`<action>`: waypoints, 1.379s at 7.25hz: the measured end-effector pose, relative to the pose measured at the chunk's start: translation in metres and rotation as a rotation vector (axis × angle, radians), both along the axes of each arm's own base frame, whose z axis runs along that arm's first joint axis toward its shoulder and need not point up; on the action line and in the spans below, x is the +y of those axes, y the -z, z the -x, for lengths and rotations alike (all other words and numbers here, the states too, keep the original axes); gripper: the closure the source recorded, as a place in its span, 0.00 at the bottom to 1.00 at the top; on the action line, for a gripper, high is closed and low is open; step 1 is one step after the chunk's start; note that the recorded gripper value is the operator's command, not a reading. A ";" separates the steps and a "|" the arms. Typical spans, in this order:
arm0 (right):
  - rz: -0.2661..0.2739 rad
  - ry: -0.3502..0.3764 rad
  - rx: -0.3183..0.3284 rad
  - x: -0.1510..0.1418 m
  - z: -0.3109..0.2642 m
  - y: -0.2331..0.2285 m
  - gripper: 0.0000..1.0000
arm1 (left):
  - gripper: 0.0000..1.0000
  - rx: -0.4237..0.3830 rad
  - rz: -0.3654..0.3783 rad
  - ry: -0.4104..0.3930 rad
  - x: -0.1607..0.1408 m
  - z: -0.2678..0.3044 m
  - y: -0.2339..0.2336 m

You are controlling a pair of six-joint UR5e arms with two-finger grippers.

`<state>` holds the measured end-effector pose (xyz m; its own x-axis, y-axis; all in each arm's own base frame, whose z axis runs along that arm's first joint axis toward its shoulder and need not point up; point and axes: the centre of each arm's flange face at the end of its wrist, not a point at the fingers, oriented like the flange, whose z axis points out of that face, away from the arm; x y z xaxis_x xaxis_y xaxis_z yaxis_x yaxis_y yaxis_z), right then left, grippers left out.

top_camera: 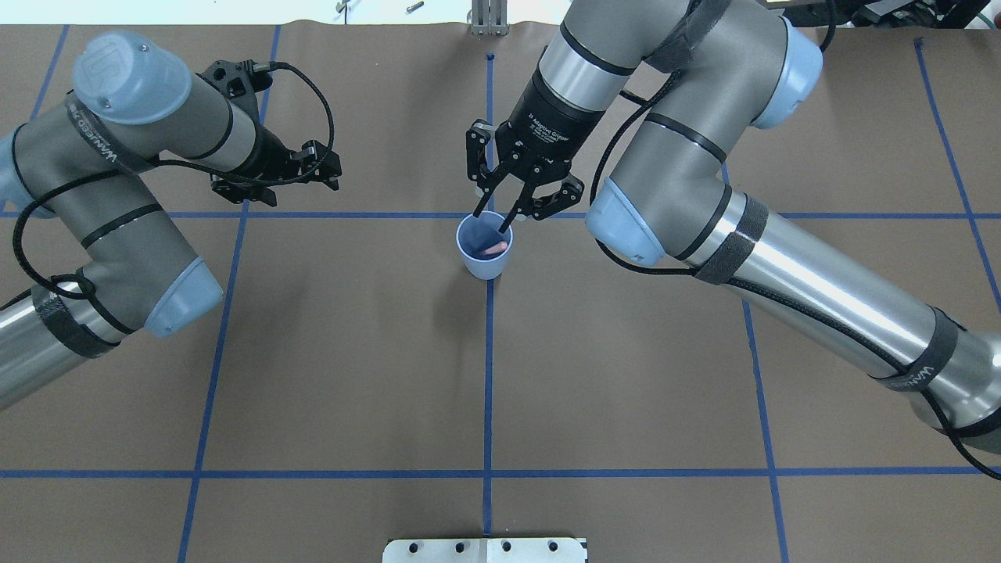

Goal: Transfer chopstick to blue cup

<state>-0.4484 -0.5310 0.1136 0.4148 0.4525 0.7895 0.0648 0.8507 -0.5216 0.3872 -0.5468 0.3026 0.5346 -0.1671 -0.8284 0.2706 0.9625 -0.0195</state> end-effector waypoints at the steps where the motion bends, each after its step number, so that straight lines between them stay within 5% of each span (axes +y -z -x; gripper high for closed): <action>1: -0.003 -0.014 0.001 0.001 0.000 0.002 0.00 | 0.02 0.000 0.000 0.000 0.000 0.000 0.000; 3: -0.018 -0.058 -0.020 0.003 -0.029 0.011 0.00 | 0.02 0.000 0.000 0.001 -0.001 0.001 0.000; 6: -0.099 -0.230 -0.009 -0.010 -0.177 -0.068 0.00 | 0.02 -0.003 -0.015 0.000 -0.004 0.007 0.000; 10: -0.279 -0.309 0.151 -0.022 -0.279 -0.204 0.00 | 0.02 -0.071 -0.087 -0.033 -0.022 0.085 -0.053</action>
